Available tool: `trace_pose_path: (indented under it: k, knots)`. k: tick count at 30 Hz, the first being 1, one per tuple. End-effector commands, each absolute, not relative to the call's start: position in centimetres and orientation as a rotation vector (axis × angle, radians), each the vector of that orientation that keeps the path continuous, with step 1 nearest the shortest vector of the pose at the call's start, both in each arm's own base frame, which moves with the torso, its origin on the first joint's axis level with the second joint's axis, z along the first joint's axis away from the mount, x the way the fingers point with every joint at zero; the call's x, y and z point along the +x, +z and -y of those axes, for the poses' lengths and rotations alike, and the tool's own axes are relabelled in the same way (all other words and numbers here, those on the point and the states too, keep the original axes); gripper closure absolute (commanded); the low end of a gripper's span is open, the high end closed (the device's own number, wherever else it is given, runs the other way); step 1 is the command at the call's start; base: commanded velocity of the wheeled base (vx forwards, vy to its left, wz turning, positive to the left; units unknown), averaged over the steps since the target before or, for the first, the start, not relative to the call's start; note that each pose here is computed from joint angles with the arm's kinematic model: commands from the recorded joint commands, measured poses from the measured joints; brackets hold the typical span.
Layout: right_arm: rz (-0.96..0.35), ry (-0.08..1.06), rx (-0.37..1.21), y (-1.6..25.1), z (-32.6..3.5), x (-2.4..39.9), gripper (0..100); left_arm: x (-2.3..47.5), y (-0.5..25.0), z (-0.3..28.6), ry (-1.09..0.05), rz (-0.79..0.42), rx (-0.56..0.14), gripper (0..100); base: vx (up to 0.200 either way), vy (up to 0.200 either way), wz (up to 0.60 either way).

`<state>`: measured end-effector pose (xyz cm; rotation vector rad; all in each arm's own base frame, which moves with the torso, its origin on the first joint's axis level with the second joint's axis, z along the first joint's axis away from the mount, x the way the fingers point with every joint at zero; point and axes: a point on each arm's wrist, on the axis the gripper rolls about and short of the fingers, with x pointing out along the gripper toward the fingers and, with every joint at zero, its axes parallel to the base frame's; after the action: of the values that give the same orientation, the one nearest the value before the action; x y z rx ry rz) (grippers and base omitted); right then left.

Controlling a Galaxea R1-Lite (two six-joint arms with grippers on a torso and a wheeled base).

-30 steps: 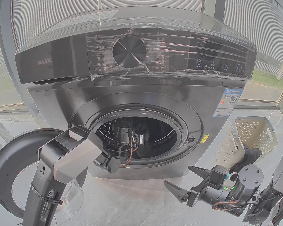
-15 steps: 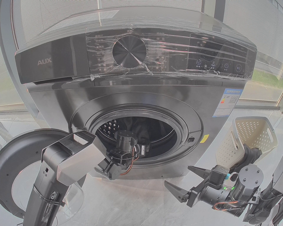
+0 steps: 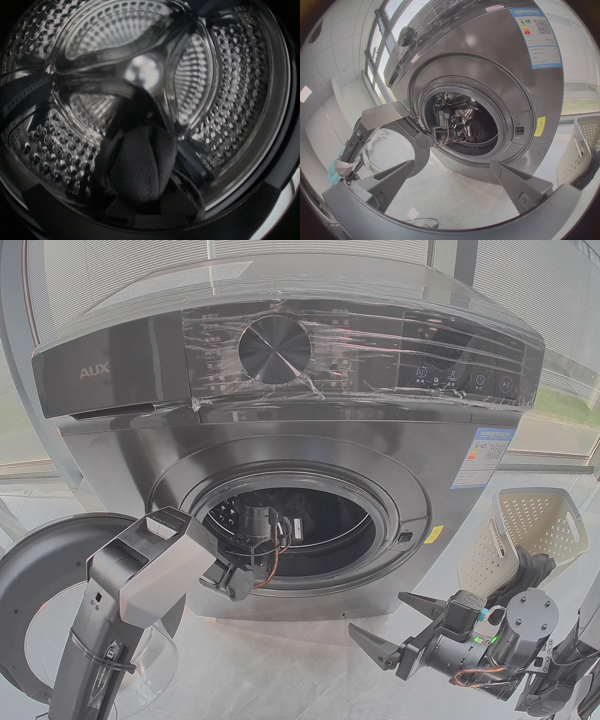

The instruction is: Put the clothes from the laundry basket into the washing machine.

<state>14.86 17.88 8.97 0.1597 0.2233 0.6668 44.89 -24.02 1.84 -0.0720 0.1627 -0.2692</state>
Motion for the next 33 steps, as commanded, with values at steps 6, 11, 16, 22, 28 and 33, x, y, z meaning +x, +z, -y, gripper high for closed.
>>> trace_pose_path:
  k: [6, 11, 16, 22, 28, 33]
  knots:
    - [-0.222, 0.673, 0.161, 9.0, -18.0, 14.8, 0, 48.1, 3.6, 23.0, -0.209, -0.021, -0.130, 100, 0.000, 0.000, 0.00]
    - [-0.224, 0.671, 0.159, 9.0, -18.0, 14.8, 0, 49.0, 2.9, 22.4, -0.178, -0.002, -0.137, 100, 0.000, 0.000, 0.00]
    - [-0.225, 0.671, 0.158, 8.9, -18.0, 14.8, 0, 48.9, 2.9, 22.4, -0.180, -0.006, -0.134, 0, 0.000, 0.000, 0.00]
    - [-0.223, 0.670, 0.160, 9.0, -18.0, 14.8, 0, 48.6, 3.1, 23.0, -0.192, -0.008, -0.144, 0, 0.000, 0.000, 0.00]
    - [-0.223, 0.668, 0.160, 9.0, -17.9, 14.8, 0, 46.9, 3.9, 23.7, -0.216, -0.041, -0.140, 0, 0.000, 0.000, 0.00]
    - [-0.224, 0.669, 0.159, 8.9, -18.0, 14.8, 0, 42.9, 4.7, 25.6, -0.281, -0.107, -0.148, 0, 0.000, 0.000, 0.00]
